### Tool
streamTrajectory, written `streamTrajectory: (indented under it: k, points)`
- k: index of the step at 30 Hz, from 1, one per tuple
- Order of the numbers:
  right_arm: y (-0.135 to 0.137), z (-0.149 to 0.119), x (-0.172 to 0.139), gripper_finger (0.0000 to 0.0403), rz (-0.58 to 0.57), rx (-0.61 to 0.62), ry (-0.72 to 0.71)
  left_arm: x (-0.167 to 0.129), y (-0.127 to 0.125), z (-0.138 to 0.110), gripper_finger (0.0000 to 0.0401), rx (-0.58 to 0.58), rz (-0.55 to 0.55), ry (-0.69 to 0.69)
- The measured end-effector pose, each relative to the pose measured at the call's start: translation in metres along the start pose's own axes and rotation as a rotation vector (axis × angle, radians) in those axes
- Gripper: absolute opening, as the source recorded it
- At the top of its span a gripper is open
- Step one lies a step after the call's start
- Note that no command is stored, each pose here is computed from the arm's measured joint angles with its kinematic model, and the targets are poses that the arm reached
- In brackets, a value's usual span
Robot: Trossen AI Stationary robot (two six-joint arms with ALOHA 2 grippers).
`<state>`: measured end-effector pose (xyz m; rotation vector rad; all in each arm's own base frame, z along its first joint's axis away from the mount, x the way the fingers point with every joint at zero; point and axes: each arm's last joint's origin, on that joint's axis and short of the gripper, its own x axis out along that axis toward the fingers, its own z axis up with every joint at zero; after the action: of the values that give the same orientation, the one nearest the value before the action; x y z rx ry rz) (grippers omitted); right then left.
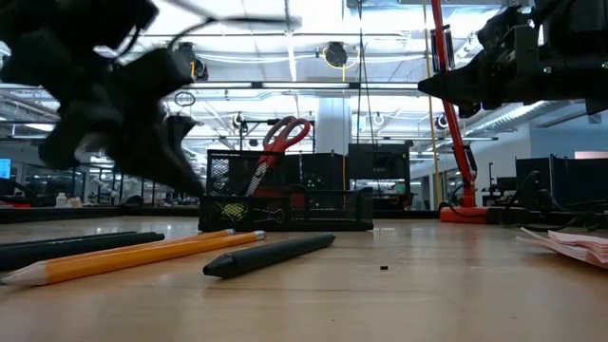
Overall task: Pick and place office supplies into organizer
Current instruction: Adjust the desk organizer
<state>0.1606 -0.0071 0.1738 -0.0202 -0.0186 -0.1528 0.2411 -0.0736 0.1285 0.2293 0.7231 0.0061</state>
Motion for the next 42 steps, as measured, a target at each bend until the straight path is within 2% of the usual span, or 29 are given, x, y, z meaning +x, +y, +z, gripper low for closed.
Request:
streamTrajectory:
  k: [4, 10, 21, 27, 32, 35, 39, 42]
  points:
    - [0.0, 0.0, 0.0, 0.0, -0.002, 0.0, 0.002, 0.013, -0.001, -0.007, 0.0002, -0.003, 0.03, 0.031]
    - [0.0, -0.001, 0.0, 0.0, -0.002, 0.001, 0.005, 0.031, 0.006, -0.019, 0.0002, -0.011, 0.151, 0.084]
    - [0.0, -0.001, 0.0, 0.0, -0.002, -0.002, 0.008, 0.032, 0.023, -0.021, 0.0004, -0.018, 0.217, 0.121]
    - [0.0, -0.001, 0.0, 0.0, -0.002, -0.002, 0.009, 0.032, 0.018, -0.017, 0.0004, 0.012, 0.152, 0.09]
    - [0.0, -0.001, 0.0, 0.0, -0.001, -0.002, 0.009, 0.025, 0.002, 0.0, 0.0002, 0.081, 0.06, 0.011]
    - [0.0, -0.001, 0.0, 0.0, -0.002, 0.0, 0.008, 0.012, -0.004, 0.009, 0.0005, 0.124, 0.044, -0.047]
    - [0.0, -0.001, 0.0, 0.0, 0.001, 0.004, 0.011, -0.012, -0.003, 0.019, 0.0003, 0.149, 0.159, -0.079]
    - [0.0, -0.001, 0.0, 0.0, 0.001, 0.008, 0.014, -0.029, 0.005, 0.02, 0.0005, 0.142, 0.339, -0.054]
